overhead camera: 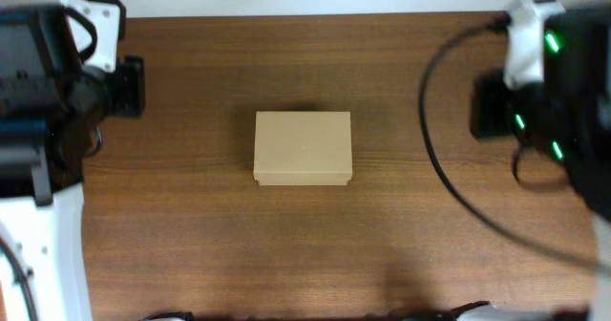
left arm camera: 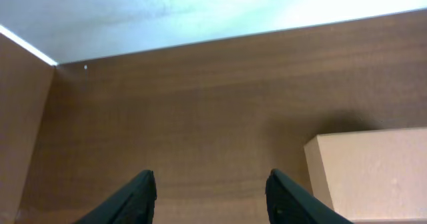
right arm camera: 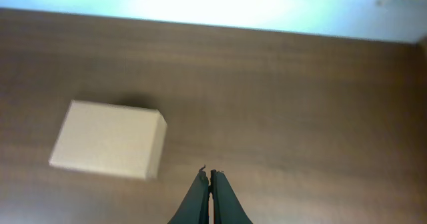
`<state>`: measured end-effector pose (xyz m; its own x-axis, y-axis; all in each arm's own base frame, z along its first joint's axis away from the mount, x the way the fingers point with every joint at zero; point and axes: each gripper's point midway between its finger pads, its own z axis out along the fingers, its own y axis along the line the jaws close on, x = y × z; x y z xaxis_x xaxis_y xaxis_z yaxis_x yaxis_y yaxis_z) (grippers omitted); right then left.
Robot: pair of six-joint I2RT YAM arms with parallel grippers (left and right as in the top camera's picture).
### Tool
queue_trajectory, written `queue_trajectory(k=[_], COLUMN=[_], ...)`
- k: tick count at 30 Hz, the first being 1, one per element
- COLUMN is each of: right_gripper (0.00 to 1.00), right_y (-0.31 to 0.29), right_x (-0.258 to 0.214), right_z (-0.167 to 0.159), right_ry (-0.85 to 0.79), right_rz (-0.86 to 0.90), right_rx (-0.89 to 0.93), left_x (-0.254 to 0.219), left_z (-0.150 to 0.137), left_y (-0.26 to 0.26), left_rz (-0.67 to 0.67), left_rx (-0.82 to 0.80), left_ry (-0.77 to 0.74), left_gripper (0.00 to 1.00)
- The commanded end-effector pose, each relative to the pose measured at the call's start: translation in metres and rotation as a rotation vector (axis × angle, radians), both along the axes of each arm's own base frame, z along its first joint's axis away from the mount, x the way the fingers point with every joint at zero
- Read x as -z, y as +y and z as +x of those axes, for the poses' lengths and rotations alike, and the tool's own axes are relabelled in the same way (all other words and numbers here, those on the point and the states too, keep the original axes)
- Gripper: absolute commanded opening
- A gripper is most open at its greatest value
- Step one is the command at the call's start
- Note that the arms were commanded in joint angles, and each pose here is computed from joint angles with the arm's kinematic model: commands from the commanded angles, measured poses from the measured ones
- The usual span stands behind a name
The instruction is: Pack container
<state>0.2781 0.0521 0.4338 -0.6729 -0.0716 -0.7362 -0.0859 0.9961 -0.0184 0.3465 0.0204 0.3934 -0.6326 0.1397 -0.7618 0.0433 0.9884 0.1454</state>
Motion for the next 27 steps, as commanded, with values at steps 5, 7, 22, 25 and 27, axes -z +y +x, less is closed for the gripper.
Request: queue_trajectory(k=[5, 7, 22, 25, 27], right_gripper=[0.04, 0.04, 0.99, 0.99, 0.99], right_y=[-0.052, -0.063, -0.096, -0.095, -0.095], right_x=[0.021, 0.034, 0.078, 0.083, 0.084], right_z=[-0.119, -0.147, -0.187, -0.185, -0.185], right_ry=[-0.087, -0.099, -0.103, -0.085, -0.08], right_rz=[-0.031, -0.034, -0.088, -0.095, -0.097], right_rx=[0.094, 0.107, 0.229, 0.228, 0.228], left_x=[-0.002, 0.011, 0.132, 0.132, 0.132], left_z=[-0.083, -0.104, -0.104, -0.104, -0.104], left_y=[0.019, 0.019, 0.017, 0.017, 0.017], left_rz=[0.02, 0.014, -0.037, -0.037, -0.037], left_rx=[-0.156, -0.163, -0.19, -0.19, -0.19], left_ry=[-0.171, -0.188, -0.054, -0.054, -0.053], left_gripper=[0.74, 0.74, 0.99, 1.0, 0.99])
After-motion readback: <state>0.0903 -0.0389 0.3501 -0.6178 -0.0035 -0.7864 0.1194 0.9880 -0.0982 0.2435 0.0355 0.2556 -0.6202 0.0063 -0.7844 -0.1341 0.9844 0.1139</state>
